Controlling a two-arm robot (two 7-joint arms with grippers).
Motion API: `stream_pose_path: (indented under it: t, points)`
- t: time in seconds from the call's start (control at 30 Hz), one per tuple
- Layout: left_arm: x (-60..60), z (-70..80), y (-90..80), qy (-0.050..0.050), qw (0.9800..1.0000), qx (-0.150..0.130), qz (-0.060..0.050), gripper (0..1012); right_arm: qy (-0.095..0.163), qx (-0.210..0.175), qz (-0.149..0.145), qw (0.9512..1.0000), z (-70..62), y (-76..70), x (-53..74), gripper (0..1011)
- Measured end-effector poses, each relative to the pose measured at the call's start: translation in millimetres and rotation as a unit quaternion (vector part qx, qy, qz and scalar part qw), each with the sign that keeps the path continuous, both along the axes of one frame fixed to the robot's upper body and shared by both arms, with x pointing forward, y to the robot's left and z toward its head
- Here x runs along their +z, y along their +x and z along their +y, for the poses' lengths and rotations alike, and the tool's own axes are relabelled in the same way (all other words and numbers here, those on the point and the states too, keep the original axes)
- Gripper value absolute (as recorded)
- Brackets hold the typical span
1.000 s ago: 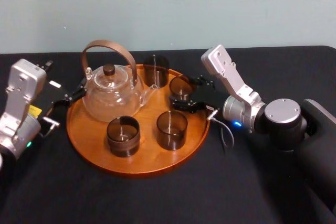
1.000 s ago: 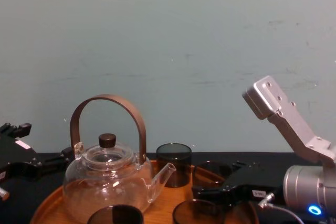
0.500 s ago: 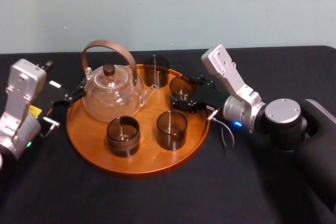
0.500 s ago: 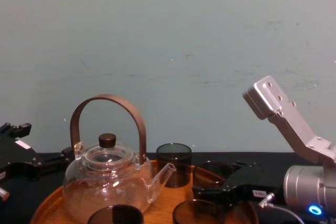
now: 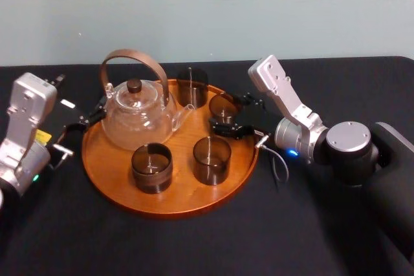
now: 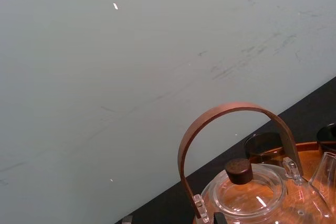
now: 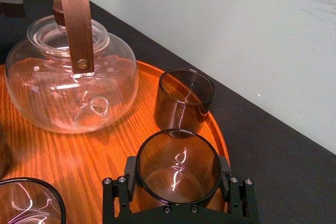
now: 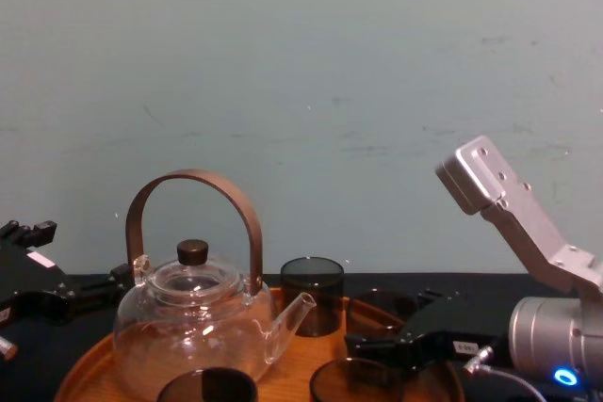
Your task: Pick up the glass from the table and place it on the tray.
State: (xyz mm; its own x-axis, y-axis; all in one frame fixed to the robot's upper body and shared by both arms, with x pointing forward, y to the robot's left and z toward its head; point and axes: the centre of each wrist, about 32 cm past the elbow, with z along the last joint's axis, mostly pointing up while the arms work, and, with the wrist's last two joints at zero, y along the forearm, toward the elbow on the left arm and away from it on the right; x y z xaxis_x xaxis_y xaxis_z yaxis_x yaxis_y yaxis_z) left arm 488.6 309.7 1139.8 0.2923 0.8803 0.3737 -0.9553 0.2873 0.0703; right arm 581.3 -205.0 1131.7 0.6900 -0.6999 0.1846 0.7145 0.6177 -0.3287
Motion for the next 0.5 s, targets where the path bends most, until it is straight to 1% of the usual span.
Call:
stream_pose_path:
  t: [0.43,0.5]
  points:
    - [0.0,0.0,0.0,0.000,1.0000,0.000,0.000,1001,0.000,0.000,0.000,1.0000,0.0,0.0,0.0,921]
    - [0.0,0.0,0.0,0.000,1.0000,0.000,0.000,1001,-0.001,0.000,0.001,1.0000,-0.1,-0.1,-0.2,941]
